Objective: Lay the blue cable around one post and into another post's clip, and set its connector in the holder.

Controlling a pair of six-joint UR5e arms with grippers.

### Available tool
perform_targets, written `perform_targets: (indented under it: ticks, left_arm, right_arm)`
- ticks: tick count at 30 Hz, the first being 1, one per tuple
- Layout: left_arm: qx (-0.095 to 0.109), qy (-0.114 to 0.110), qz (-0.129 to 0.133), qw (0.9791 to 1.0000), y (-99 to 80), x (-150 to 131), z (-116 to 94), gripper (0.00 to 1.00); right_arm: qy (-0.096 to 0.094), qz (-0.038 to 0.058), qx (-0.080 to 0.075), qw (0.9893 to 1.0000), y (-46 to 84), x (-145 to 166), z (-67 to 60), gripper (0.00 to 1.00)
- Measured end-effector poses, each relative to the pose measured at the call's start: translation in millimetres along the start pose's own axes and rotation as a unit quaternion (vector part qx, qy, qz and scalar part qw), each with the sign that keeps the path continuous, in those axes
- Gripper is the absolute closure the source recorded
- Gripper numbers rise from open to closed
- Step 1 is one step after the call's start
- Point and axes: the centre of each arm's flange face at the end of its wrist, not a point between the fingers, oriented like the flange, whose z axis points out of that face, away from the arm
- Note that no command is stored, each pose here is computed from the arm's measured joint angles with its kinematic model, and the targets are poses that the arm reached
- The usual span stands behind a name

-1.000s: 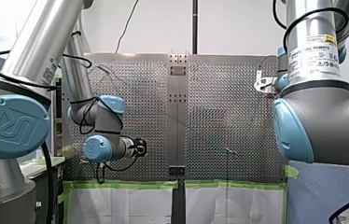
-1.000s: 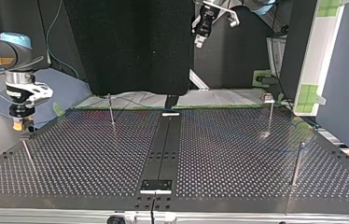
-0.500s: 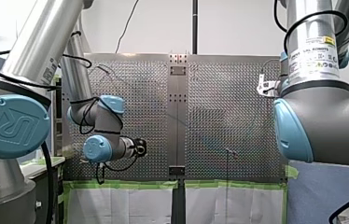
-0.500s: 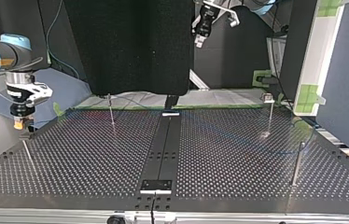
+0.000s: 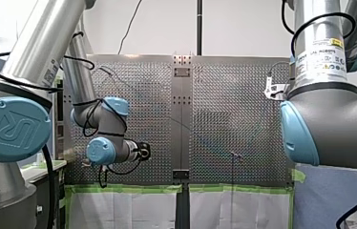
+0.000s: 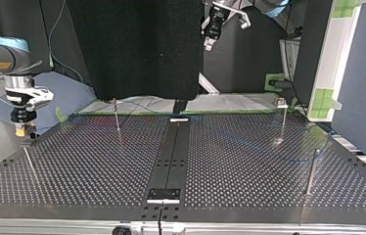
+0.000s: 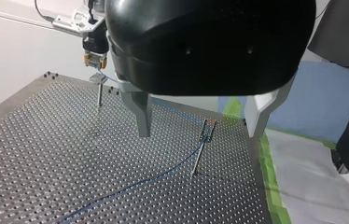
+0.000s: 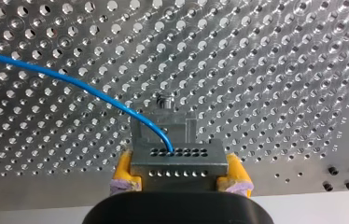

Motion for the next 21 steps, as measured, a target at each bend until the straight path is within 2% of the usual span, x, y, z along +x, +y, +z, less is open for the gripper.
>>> perform_targets:
  ticks: [9, 21]
  left_arm:
    - [-0.004, 0.009, 0.002, 1.0, 0.8, 0, 1, 0.0]
    - [-0.011, 0.014, 0.005, 0.9998, 2.1, 1, 1, 0.0]
  right_arm:
    - [-0.001, 0.0006, 0.01, 0.9999, 14.7, 3, 0.3, 1.0]
    - [-0.002, -0.0049, 0.033, 0.9995, 29.9, 6, 3.2, 1.0]
